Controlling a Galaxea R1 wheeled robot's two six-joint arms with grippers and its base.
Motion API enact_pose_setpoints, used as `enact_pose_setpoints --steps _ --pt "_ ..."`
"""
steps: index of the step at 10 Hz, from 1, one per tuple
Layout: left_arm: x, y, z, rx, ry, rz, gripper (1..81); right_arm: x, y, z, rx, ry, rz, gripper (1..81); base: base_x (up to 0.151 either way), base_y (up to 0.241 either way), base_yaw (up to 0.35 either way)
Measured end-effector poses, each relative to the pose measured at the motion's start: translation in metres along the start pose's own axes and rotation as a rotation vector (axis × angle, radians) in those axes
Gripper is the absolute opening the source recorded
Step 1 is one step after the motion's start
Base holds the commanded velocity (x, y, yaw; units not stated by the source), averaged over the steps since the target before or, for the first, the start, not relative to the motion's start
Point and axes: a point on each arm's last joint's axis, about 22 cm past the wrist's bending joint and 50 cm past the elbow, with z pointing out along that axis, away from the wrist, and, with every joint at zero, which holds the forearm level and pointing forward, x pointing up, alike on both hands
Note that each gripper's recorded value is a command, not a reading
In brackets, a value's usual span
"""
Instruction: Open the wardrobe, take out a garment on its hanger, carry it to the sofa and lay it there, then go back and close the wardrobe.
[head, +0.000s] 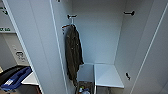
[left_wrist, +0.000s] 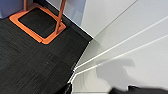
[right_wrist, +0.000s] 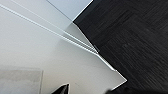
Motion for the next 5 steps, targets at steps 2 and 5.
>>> enact_pose_setpoints --steps 2,5 --pt "-0.012 0.044 0.028 -0.029 -0.059 0.011 81.1 -0.012 -0.013 0.009 0.024 -0.021 0.008 81.1 0.000 0.000 0.000" --pt "-0.049 0.086 0.064 -0.053 -0.144 0.038 81.1 -0.051 -0.039 0.031 0.076 -0.080 0.014 81.1 0.000 0.000 0.000"
